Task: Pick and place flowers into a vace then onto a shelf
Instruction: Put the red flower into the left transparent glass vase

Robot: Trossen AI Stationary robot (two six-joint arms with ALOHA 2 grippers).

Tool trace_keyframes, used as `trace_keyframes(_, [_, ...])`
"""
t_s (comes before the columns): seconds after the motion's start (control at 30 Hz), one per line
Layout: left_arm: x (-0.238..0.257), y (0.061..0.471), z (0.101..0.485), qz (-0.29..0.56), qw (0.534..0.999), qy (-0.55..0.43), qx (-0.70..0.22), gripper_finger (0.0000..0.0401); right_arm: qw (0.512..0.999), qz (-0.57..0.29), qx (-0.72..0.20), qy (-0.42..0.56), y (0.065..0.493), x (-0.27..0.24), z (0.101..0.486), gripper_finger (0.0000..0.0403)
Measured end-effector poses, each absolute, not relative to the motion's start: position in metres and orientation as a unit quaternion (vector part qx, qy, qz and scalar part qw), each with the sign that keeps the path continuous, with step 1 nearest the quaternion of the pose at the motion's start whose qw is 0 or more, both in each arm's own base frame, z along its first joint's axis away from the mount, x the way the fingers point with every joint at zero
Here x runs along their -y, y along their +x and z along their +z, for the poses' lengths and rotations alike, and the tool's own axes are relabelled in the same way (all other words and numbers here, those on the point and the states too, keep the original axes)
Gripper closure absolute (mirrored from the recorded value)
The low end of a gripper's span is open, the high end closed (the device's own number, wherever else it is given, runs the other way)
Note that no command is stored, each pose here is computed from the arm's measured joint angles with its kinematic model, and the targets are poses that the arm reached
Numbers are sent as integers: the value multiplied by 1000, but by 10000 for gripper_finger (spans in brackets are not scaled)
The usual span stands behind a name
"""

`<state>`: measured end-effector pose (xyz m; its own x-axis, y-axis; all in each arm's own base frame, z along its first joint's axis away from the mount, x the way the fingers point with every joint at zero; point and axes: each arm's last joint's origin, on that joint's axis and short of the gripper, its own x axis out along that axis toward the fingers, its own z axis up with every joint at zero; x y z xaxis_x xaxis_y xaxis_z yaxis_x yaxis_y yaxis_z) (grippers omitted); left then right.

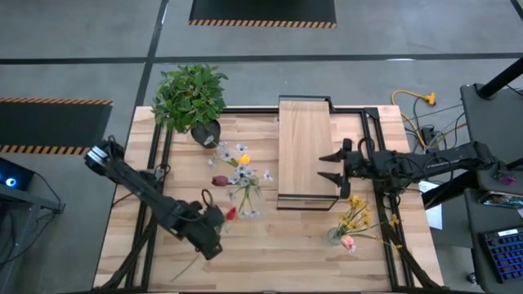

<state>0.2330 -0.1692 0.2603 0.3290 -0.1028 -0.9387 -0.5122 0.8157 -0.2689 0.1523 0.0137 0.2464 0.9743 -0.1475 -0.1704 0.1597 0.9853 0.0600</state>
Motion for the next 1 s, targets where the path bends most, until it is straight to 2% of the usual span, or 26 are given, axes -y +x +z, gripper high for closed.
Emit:
trace_keyframes(0.3, [179, 221, 289, 8, 833, -230, -503, 401, 995, -68, -59, 42, 153, -14, 264, 177])
trace_keyframes(0.47, [187, 229, 307, -82, 904, -144, -395, 401, 999, 6, -8, 50, 154, -18, 277, 177])
trace_keyframes(0.57, [190, 237, 319, -105, 941, -81, -311, 401, 996, 58, 38, 54, 153, -21, 286, 177])
trace_keyframes(0.7, [192, 245, 335, -71, 978, -12, -197, 401, 993, 80, 72, 56, 152, -22, 293, 177])
trace_keyframes(0.83, [187, 252, 357, 51, 996, -18, -77, 401, 990, 94, 84, 57, 155, -23, 295, 177])
trace_keyframes(1.0, [187, 254, 370, 51, 998, 8, -26, 401, 985, 127, 104, 53, 165, -27, 297, 177])
